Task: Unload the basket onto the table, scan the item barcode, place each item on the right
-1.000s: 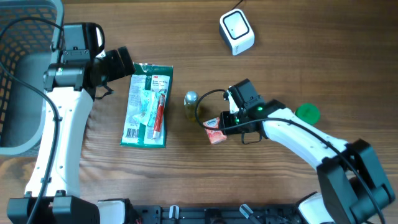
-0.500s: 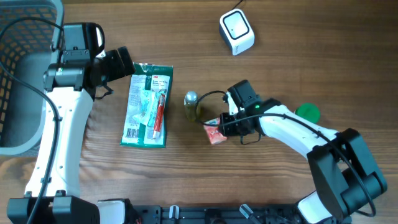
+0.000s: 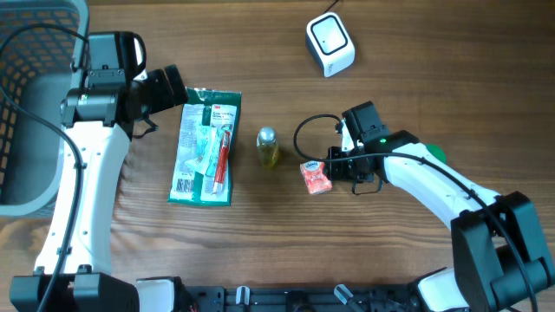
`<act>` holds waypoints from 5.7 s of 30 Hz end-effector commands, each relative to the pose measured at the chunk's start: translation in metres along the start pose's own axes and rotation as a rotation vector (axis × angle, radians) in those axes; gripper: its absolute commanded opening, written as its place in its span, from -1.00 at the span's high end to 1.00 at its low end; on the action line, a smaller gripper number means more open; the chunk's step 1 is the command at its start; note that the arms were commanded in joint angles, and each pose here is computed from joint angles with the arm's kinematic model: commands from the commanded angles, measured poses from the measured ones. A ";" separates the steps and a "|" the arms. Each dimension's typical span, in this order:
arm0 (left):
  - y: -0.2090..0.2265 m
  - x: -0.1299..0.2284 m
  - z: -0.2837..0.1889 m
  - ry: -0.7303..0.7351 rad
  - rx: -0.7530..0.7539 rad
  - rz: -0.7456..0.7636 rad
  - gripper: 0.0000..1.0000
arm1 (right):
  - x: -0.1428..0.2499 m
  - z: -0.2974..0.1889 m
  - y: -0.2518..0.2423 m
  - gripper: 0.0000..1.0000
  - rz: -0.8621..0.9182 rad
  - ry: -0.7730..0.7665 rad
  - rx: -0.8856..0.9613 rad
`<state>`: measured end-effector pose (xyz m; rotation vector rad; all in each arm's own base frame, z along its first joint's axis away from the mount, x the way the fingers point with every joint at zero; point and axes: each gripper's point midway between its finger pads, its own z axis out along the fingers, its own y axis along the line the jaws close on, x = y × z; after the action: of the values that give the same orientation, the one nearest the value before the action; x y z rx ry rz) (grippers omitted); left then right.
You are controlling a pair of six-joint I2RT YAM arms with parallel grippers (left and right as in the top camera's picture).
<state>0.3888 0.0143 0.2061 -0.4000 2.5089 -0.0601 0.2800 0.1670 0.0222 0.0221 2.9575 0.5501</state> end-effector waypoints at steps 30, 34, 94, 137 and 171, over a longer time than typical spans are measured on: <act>-0.001 -0.006 -0.006 -0.022 0.012 -0.013 -1.00 | 0.005 -0.001 -0.002 0.17 -0.002 0.005 0.016; -0.001 -0.006 -0.006 -0.022 0.012 -0.013 -1.00 | 0.005 -0.001 -0.003 0.17 -0.002 0.007 0.016; -0.001 -0.006 -0.006 -0.022 0.012 -0.013 -1.00 | 0.012 0.013 0.001 0.44 0.151 -0.014 -0.021; -0.001 -0.006 -0.006 -0.022 0.012 -0.013 -1.00 | 0.008 -0.018 0.030 0.92 0.043 0.076 -0.464; -0.001 -0.006 -0.006 -0.022 0.012 -0.013 -1.00 | 0.020 -0.205 0.100 0.91 -0.252 -0.003 -1.263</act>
<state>0.3888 0.0143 0.2061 -0.4000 2.5089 -0.0601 0.2485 0.1910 0.2207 -0.3458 2.1136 2.1132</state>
